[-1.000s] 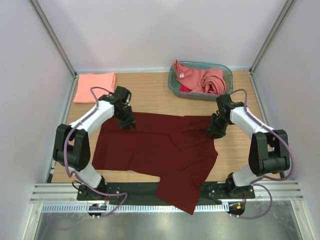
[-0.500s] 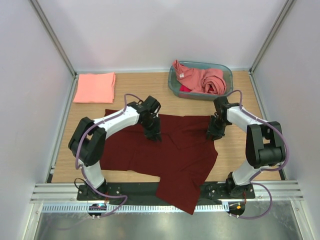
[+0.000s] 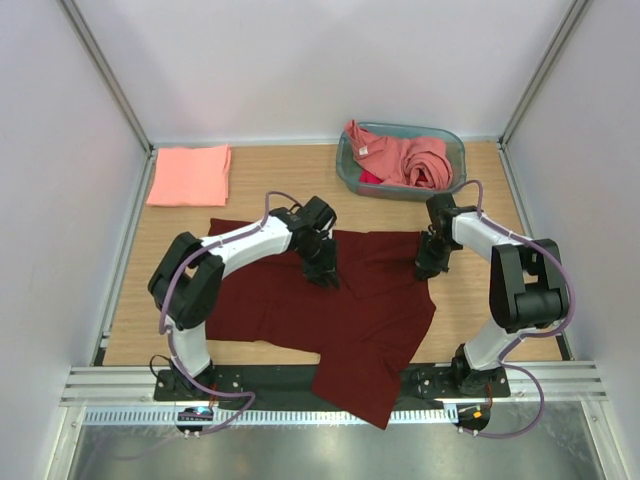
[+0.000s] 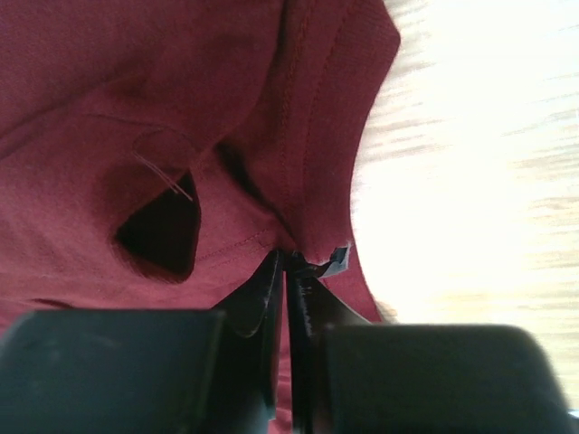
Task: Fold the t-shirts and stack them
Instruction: Fold the tshirt
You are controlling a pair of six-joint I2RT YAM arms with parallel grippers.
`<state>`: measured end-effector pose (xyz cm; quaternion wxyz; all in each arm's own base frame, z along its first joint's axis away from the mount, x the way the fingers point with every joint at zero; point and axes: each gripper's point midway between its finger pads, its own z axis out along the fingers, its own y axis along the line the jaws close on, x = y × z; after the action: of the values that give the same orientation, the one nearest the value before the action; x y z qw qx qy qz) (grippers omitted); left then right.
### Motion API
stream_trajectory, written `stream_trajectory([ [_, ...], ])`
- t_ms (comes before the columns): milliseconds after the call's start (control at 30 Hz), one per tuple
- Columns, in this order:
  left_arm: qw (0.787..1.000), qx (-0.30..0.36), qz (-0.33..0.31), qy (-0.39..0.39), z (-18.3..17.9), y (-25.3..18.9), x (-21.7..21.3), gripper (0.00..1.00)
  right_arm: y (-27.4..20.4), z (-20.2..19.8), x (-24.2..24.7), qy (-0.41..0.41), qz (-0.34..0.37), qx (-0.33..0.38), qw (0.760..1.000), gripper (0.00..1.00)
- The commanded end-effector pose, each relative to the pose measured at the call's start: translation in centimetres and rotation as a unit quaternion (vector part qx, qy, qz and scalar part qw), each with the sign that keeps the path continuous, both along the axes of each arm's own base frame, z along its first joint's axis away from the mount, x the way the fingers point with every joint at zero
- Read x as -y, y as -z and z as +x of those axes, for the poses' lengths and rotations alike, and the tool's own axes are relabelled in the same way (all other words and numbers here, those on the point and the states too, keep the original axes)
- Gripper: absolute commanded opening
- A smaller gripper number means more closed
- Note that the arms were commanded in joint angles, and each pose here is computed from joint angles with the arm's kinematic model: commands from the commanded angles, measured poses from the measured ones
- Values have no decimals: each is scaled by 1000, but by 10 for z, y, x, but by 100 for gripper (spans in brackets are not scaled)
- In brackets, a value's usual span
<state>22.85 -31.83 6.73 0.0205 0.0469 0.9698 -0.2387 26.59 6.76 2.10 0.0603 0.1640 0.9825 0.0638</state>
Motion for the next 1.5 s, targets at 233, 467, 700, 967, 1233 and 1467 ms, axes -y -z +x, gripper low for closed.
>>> stream_trajectory([
  [233, 997, -18, -70, 4, -5, -3, 56, 41, -33, -9, 1, -4, -2, 16, 1000, 8],
  [467, 998, -26, -50, -27, -2, 19, 75, 35, -28, -11, 2, -12, -2, 10, 1000, 9],
  [700, 998, -34, -21, -58, 3, 38, 70, 36, -34, -8, -2, -16, 9, 14, 1000, 9],
  [967, 997, -37, -10, -64, 6, 46, 71, 35, -36, -10, -6, -17, 20, 16, 1000, 8],
  [1233, 997, -29, 6, -66, 7, 43, 65, 25, -37, -11, -6, -20, 22, 17, 999, 8],
  [1467, 997, -27, 14, -73, 3, 31, 57, 31, -38, -11, -6, -23, 22, 21, 999, 8],
])
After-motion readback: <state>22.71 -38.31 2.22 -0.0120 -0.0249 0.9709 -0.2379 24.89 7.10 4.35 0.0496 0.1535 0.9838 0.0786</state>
